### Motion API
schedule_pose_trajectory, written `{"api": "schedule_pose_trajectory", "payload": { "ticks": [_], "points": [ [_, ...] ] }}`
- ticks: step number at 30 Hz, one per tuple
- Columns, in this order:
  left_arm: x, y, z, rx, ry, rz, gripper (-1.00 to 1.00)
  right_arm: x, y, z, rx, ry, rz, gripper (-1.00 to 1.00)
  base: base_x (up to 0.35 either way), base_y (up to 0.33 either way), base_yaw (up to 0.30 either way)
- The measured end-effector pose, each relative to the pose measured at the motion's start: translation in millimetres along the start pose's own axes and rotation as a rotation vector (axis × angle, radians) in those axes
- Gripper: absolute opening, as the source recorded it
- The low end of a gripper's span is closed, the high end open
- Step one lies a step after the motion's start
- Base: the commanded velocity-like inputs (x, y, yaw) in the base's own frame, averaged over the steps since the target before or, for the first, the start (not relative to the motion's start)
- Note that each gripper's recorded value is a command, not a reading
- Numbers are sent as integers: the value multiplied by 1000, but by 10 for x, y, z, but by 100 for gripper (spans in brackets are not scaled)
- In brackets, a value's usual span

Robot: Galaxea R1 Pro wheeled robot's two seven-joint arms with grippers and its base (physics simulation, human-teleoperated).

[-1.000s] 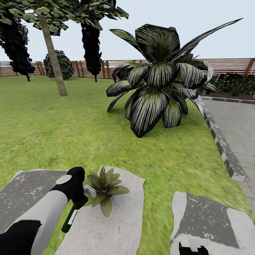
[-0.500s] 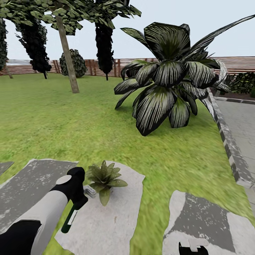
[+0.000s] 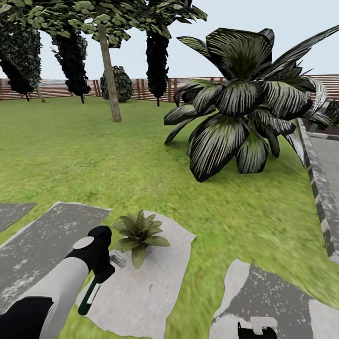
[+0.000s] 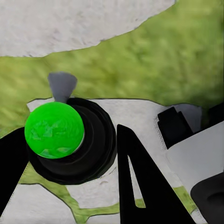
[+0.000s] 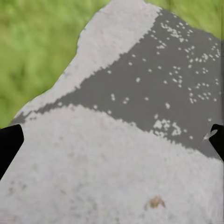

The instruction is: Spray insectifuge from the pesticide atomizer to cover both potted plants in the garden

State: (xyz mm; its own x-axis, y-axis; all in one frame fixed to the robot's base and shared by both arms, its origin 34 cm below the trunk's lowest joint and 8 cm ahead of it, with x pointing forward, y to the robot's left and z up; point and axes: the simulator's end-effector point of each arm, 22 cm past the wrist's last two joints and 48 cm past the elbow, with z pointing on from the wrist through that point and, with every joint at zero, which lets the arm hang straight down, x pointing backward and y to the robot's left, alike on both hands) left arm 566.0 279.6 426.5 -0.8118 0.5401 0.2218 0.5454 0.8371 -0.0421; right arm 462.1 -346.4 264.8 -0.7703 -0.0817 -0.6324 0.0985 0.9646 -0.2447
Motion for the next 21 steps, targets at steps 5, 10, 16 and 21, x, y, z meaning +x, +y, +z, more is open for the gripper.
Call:
{"api": "schedule_pose_trajectory", "payload": {
  "ticks": [5,10,16,21],
  "points": [
    [-39,25,-3,-23,-12,-1,-100,2,2,1,0,1,0,100,94,-70,42],
    [-64,33,-27,-25,-22,-5,-100,2,2,1,0,1,0,100,5,-4,240],
    [-196,-85,-85,-19,-48,12,-100,2,-1,1,0,1,0,100,20,-2,53],
    [-208,-97,-91,-20,-50,15,-100,1,-12,2,2,0,0,100,196,-144,2]
  ]
}}
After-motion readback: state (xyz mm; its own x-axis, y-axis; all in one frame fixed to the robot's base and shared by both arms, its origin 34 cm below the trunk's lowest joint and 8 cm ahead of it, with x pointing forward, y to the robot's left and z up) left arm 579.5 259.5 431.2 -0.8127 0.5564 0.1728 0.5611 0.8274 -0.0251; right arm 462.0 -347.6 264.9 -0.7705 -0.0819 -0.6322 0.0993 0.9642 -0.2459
